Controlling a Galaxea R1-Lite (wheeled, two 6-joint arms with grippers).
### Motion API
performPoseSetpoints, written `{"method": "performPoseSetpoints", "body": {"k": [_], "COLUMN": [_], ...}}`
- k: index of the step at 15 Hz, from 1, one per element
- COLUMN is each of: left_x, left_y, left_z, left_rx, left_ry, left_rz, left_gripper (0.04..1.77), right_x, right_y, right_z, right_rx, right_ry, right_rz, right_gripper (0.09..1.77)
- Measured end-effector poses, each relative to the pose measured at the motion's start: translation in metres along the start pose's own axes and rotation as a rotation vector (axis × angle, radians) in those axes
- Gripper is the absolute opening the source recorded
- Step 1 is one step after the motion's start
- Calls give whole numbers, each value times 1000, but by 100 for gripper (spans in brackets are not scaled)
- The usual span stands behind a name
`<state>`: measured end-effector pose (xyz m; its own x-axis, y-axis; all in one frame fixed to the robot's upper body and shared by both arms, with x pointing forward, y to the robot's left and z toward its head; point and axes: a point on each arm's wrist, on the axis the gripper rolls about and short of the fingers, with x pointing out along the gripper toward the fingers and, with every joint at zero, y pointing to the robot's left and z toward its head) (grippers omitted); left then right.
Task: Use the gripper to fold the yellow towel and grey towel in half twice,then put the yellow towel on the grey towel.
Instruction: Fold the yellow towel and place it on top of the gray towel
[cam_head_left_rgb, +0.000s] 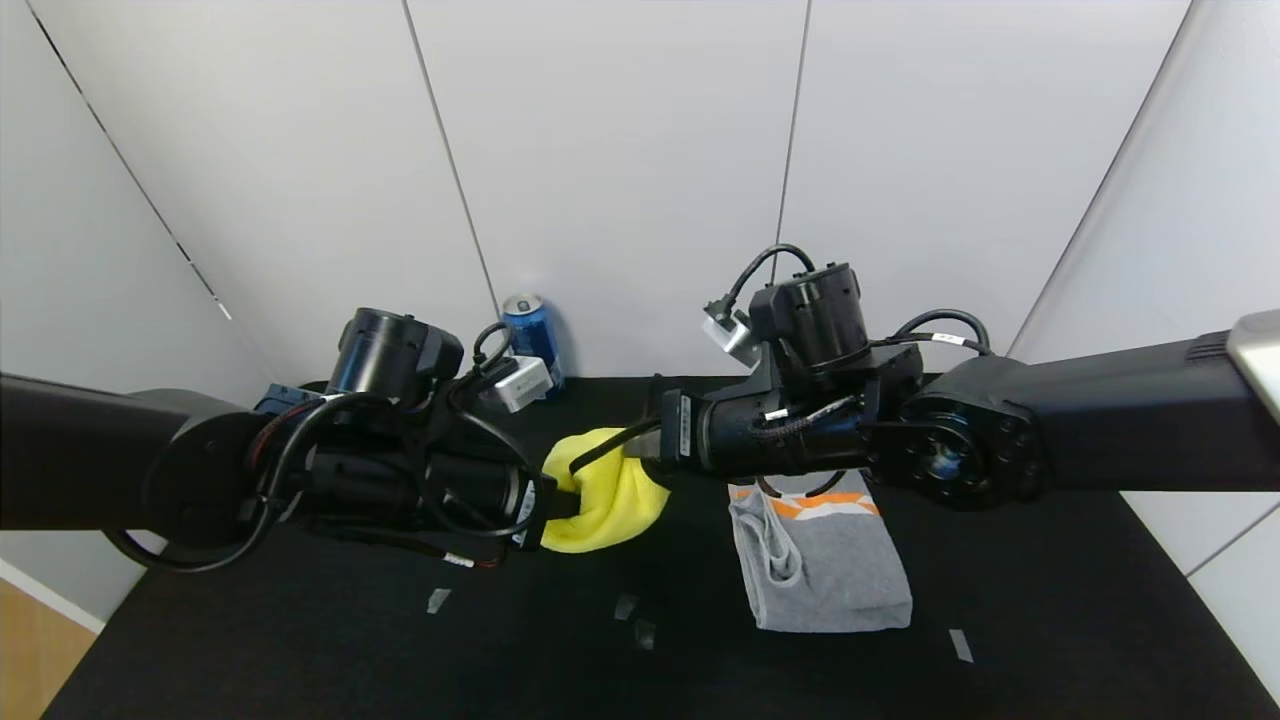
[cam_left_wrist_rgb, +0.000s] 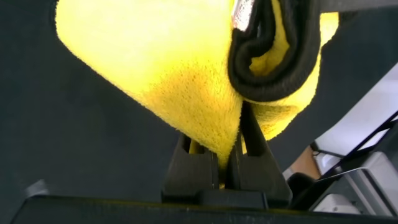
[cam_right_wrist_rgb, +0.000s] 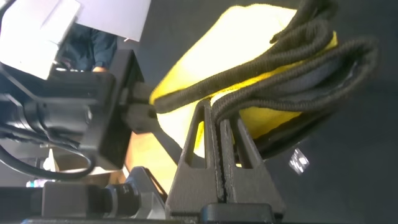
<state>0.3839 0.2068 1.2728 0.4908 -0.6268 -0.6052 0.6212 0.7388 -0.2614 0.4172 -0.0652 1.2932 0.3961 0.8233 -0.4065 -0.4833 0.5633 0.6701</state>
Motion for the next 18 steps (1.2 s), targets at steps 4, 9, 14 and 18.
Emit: {"method": "performPoseSetpoints", "body": {"k": [4, 9, 14, 18], "left_x": [12, 29, 61, 92], "left_y": [-34, -59, -72, -94], "left_z": [12, 30, 52, 65], "left_rx": [40, 66, 86, 115], "left_ry": [-9, 5, 19, 8], "left_rz": [-9, -31, -24, -27], "left_gripper": [18, 18, 18, 18], "right_x": [-30, -66, -100, -119], "right_y": [-6, -17, -37, -57], "right_z": [3, 10, 20, 26], "right_rx": [19, 44, 58, 68], "right_ry": [-27, -78, -145, -186], "right_rz": [-28, -69, -130, -186], "right_gripper": [13, 13, 13, 13]}}
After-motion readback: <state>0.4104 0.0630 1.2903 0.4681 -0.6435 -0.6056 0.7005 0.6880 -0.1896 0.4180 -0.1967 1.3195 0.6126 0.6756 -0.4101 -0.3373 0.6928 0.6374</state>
